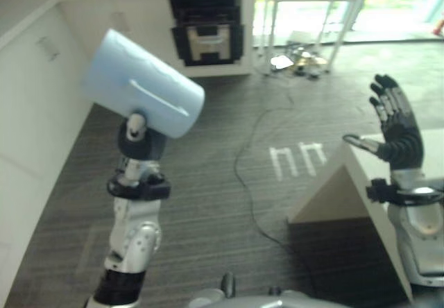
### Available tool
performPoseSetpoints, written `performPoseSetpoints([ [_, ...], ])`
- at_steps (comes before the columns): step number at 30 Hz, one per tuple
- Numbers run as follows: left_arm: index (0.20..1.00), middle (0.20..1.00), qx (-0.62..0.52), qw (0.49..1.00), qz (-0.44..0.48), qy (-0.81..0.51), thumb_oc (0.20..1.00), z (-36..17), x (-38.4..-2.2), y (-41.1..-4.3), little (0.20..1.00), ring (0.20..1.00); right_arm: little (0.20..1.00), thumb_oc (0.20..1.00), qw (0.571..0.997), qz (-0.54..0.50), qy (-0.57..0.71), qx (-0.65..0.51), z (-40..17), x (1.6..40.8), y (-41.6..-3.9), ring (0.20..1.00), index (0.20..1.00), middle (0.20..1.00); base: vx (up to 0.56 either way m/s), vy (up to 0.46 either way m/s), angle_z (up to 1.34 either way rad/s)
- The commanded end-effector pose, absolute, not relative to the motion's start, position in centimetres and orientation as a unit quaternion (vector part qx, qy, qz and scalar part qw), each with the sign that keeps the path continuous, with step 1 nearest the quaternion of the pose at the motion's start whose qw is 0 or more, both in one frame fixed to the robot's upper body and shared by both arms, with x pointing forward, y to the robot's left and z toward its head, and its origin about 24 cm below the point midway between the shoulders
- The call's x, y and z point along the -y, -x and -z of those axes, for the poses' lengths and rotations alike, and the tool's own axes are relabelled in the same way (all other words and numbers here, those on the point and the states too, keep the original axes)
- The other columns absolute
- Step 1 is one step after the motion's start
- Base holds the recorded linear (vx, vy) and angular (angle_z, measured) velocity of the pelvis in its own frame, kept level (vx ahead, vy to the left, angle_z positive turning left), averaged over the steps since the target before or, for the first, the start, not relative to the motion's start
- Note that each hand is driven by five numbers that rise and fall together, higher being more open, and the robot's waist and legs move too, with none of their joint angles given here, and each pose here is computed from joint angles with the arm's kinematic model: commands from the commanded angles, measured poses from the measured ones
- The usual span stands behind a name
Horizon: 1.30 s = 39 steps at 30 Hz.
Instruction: Place the dishes in the dishwasher.
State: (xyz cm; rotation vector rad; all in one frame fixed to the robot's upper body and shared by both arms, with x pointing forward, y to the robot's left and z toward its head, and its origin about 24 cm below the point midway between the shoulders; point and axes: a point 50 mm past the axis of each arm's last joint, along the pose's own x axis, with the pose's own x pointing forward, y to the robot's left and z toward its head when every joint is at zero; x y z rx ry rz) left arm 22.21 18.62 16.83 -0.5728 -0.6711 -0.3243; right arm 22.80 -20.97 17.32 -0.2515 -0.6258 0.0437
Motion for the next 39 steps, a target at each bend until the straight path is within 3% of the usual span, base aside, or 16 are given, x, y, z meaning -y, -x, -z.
performPoseSetpoints([
  [1, 0.2, 0.2, 0.405, 0.871, 0.148, 0.236, 0.2, -19.8, -19.9, -22.1, 0.2, 0.2, 1.0, 1.0, 0.915, -0.012, 0.12, 0.385, -19.8, 21.0, -22.3, 1.0, 1.0, 1.0, 0.0, -0.042, 0.3],
  [11, 0.2, 0.2, 0.423, 0.867, 0.107, 0.239, 0.2, -20.0, -21.2, -21.7, 0.2, 0.2, 1.0, 1.0, 0.918, -0.049, 0.114, 0.377, -19.5, 20.0, -22.6, 1.0, 1.0, 1.0, 0.03, -0.062, 0.04],
  [13, 0.2, 0.2, 0.402, 0.875, 0.13, 0.235, 0.2, -19.1, -20.5, -21.9, 0.2, 0.2, 1.0, 1.0, 0.93, 0.02, 0.122, 0.347, -18.1, 22.4, -21.1, 1.0, 1.0, 1.0, -0.02, -0.02, 0.11],
  [31, 0.2, 0.2, 0.405, 0.879, 0.113, 0.224, 0.2, -18.4, -21.3, -21.4, 0.2, 0.2, 1.0, 1.0, 0.929, -0.01, 0.146, 0.341, -18.4, 22.0, -21.1, 1.0, 1.0, 1.0, -0.06, -0.086, -0.02],
  [39, 0.2, 0.2, 0.393, 0.884, 0.08, 0.242, 0.2, -16.8, -22.8, -20.8, 0.2, 0.2, 1.0, 1.0, 0.929, -0.027, 0.159, 0.332, -18.4, 22.9, -20.8, 1.0, 1.0, 1.0, 0.28, 0.207, 0.08],
])
